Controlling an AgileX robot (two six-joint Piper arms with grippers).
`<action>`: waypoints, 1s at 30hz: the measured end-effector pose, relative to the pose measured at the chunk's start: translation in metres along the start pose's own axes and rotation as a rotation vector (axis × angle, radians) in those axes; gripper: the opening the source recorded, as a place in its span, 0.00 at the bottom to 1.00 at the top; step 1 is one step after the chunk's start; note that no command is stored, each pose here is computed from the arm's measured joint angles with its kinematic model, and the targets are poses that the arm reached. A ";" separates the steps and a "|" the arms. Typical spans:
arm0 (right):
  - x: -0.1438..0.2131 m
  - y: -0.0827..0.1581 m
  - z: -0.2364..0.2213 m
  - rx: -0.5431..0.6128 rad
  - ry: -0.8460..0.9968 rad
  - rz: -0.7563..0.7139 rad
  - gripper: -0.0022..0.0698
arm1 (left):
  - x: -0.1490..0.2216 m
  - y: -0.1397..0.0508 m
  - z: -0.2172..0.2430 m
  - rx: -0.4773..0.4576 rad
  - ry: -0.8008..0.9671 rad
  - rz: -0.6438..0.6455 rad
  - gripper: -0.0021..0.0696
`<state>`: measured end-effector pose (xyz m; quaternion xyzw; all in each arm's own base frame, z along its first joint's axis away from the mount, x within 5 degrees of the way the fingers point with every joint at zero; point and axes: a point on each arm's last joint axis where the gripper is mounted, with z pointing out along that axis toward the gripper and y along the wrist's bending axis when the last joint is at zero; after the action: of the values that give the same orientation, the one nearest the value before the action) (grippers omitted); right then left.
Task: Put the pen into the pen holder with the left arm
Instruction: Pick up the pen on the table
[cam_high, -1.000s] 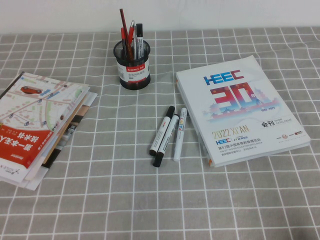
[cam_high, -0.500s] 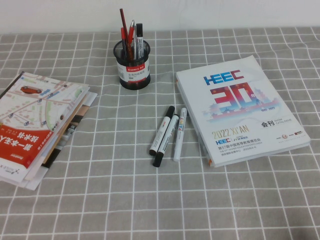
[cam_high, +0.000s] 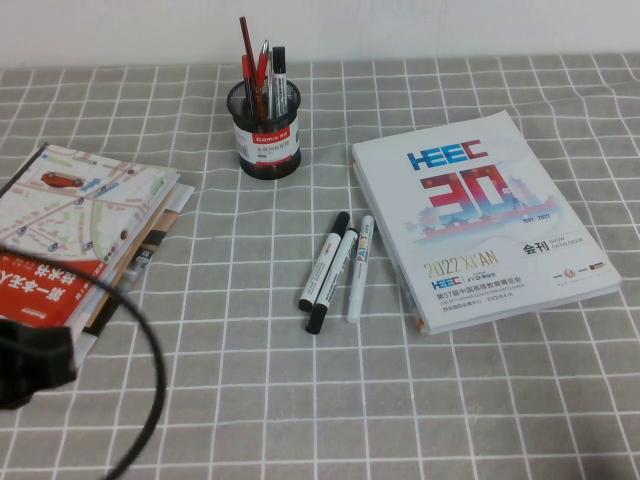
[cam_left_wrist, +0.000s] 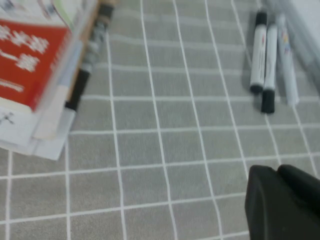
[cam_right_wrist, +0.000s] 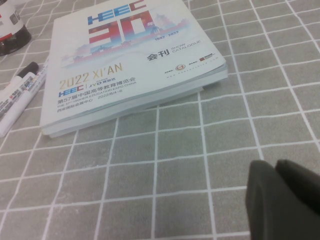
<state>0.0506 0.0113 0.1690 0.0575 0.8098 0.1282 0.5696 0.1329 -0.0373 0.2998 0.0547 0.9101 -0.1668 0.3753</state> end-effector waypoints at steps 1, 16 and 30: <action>0.000 0.000 0.000 0.000 0.000 0.000 0.01 | -0.004 0.001 0.006 0.003 0.028 0.003 0.03; 0.000 0.000 0.000 0.000 0.000 0.000 0.01 | -0.060 -0.043 0.115 0.154 0.329 0.188 0.03; 0.000 0.000 0.000 0.000 0.000 0.000 0.01 | -0.099 -0.106 0.218 0.140 0.547 0.393 0.03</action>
<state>0.0506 0.0113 0.1690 0.0575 0.8098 0.1282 0.5696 0.3245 -0.2092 0.2522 0.2971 0.9355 -0.1326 0.1378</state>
